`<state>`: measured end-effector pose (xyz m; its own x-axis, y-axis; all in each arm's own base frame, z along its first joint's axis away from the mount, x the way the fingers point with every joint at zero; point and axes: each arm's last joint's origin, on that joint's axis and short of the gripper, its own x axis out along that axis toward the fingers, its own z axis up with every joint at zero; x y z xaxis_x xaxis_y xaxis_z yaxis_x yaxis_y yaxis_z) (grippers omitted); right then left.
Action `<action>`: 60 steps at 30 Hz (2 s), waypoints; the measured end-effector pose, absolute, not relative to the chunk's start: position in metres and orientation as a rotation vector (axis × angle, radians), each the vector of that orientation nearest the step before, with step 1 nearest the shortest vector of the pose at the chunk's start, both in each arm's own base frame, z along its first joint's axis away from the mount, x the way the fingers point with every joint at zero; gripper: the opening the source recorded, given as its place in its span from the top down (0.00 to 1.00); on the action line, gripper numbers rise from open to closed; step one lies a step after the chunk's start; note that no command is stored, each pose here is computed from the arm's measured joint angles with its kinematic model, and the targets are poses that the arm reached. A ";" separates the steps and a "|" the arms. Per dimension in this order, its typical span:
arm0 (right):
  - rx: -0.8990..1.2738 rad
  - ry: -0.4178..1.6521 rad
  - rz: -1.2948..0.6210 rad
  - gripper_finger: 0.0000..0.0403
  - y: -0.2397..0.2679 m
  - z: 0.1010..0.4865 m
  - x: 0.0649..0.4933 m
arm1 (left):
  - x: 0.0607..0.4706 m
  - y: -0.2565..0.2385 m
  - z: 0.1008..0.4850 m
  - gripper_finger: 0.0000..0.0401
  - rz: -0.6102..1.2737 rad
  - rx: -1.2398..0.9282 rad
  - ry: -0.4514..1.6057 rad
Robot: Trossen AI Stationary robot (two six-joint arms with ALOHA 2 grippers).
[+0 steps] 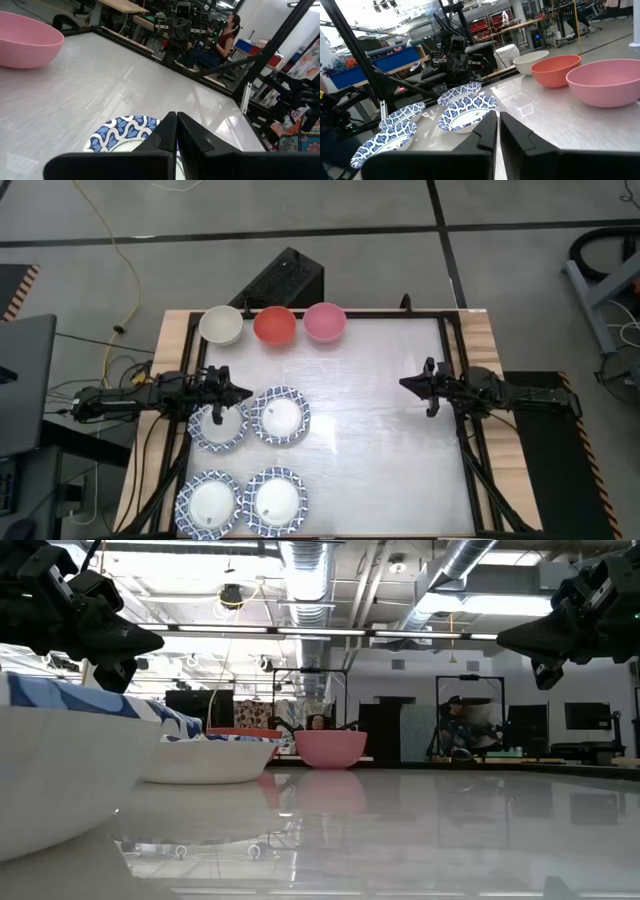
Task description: Nest bowls inside each other by size order
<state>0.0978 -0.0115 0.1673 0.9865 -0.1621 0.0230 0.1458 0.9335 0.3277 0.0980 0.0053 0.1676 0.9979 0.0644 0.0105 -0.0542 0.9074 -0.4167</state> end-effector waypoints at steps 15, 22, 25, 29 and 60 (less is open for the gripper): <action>0.332 -0.050 -0.157 0.89 -0.012 0.167 0.098 | 0.098 0.005 0.168 1.00 0.065 -0.034 -0.012; 0.331 -0.050 -0.158 0.89 -0.012 0.167 0.098 | 0.098 0.005 0.168 1.00 0.062 -0.262 -0.019; 0.331 -0.050 -0.157 0.89 -0.012 0.167 0.098 | 0.098 0.005 0.168 1.00 0.061 -0.396 -0.023; 0.331 -0.050 -0.158 0.89 -0.012 0.167 0.098 | 0.098 0.005 0.168 1.00 0.059 -0.536 -0.028; 0.348 -0.052 -0.161 0.89 -0.012 0.167 0.098 | 0.084 0.012 0.256 1.00 0.185 -0.755 -0.441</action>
